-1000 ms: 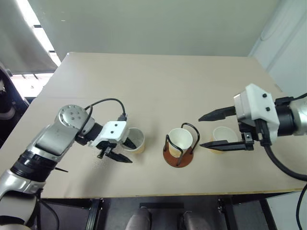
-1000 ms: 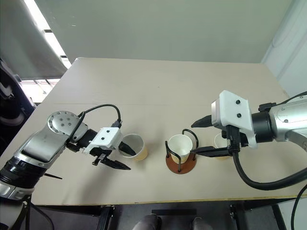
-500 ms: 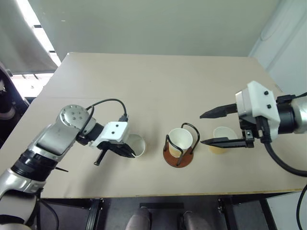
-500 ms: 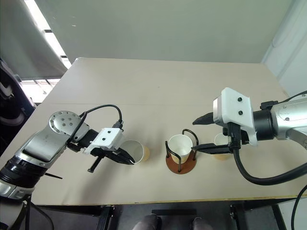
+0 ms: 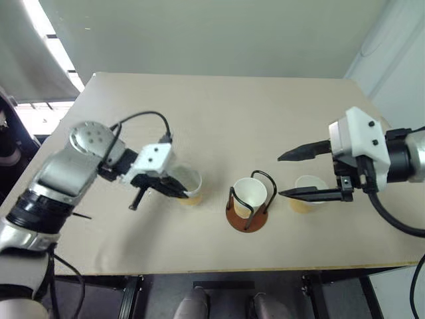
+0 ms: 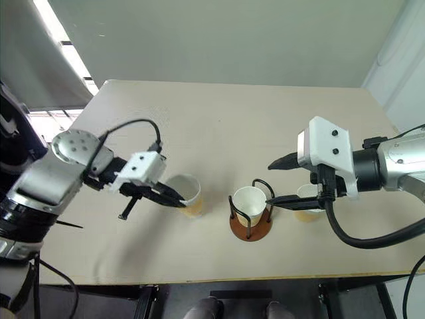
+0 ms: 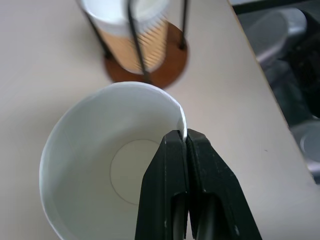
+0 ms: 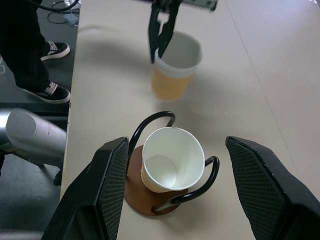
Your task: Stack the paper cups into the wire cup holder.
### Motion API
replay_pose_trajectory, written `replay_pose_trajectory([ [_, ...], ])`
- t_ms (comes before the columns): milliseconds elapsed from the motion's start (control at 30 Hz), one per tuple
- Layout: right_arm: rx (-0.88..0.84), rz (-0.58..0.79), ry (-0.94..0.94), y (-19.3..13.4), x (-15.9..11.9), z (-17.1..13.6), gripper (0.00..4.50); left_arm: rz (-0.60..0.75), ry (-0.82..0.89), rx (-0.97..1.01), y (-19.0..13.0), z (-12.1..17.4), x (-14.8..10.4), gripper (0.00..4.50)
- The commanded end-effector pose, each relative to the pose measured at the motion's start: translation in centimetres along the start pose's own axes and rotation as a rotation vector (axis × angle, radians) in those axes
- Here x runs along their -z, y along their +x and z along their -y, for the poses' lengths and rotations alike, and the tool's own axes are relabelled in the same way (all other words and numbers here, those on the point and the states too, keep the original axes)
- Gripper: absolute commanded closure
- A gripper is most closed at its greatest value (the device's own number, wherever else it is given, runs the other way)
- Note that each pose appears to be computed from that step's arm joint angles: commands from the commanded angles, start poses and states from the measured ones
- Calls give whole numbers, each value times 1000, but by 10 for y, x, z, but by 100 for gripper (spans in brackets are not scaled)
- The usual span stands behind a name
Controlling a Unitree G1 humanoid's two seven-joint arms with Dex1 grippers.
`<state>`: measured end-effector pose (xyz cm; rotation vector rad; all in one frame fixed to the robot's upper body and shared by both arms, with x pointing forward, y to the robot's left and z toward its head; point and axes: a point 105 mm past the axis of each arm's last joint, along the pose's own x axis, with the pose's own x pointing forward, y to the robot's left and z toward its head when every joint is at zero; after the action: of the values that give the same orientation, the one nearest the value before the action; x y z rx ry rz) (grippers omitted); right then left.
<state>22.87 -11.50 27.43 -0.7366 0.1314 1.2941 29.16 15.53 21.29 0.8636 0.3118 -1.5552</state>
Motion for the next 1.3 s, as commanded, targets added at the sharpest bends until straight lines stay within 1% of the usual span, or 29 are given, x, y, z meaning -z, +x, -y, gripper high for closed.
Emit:
replay_pose_trajectory([
  [33, 25, -3, -50, -7, -8, 3, 136, 49, 11, -2, -10, -3, -14, 448],
  [67, 25, -4, -50, -7, -8, 3, 136, 58, 12, -7, -10, -5, -17, 448],
  [233, 26, -35, -23, -12, 2, 3, 136, 165, 39, -15, -18, -16, -50, 448],
  [367, 36, -60, 6, -16, 11, 2, 136, 236, 73, 24, -18, -20, -75, 448],
  [500, 47, -64, 12, -17, 13, 1, 136, 296, 118, 77, -15, -22, -100, 448],
  [633, 56, -64, 14, -18, 13, 1, 136, 331, 159, 133, -10, -24, -117, 448],
  [833, 64, -69, 21, -19, 13, -1, 136, 327, 210, 183, 1, -28, -128, 448],
  [967, 74, -88, 35, -23, 15, -2, 136, 302, 244, 237, 18, -30, -132, 448],
  [1133, 103, -118, 43, -35, 14, -2, 136, 282, 267, 270, 29, -31, -132, 448],
  [1300, 149, -122, 35, -47, 4, -2, 136, 267, 286, 304, 38, -29, -130, 448],
])
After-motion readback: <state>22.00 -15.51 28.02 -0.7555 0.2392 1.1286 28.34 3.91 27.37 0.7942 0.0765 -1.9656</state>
